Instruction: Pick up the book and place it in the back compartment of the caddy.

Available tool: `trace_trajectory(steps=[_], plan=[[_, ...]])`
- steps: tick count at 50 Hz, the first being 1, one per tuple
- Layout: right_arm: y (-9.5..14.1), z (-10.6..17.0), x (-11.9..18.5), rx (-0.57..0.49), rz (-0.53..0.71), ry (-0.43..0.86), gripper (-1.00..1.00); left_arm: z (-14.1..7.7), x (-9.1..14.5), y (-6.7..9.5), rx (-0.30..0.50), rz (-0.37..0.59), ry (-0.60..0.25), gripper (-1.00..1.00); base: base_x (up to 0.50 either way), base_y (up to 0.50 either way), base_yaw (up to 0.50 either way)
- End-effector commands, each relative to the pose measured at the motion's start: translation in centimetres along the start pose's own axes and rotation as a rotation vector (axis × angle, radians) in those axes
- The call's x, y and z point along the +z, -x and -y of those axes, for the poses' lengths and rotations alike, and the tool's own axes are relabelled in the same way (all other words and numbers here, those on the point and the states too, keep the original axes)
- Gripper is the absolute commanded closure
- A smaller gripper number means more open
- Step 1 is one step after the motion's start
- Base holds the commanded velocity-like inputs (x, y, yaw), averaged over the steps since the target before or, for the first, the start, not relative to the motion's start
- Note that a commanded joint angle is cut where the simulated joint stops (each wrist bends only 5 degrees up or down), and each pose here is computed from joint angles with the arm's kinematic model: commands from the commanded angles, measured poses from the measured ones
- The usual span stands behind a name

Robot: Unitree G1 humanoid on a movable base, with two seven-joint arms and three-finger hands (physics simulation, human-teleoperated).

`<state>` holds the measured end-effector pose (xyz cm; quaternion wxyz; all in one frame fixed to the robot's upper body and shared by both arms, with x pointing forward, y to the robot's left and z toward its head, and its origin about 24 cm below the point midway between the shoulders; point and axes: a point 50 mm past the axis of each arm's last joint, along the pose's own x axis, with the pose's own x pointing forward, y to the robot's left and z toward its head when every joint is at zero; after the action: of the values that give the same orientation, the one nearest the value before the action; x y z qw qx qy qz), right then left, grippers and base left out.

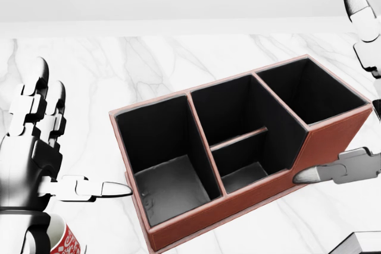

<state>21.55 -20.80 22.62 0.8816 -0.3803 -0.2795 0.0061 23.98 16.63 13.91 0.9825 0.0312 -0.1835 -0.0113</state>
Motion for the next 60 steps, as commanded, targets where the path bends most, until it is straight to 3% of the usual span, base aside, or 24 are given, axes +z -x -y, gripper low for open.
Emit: trace_trajectory(steps=[1,25,48,60], plan=[[0.4,-0.3,-0.6,0.098,-0.079,0.111,-1.0,0.0,-0.2,0.0,-0.001,-0.007,0.0,-1.0,0.0,0.0,0.0],[1.0,0.6,-0.8,0.189,-0.161,0.264,-1.0,0.1,-0.8,0.1,-0.003,-0.037,-0.005,-1.0,0.0,0.0,0.0],[1.6,2.6,-0.9,0.134,-0.258,0.458,-1.0,0.1,-1.2,0.1,-0.005,-0.055,-0.008,-1.0,0.0,0.0,0.0],[2.4,3.1,-1.6,0.121,-0.325,0.492,-1.0,0.1,-1.5,0.1,-0.005,-0.066,-0.006,-1.0,0.0,0.0,0.0]])
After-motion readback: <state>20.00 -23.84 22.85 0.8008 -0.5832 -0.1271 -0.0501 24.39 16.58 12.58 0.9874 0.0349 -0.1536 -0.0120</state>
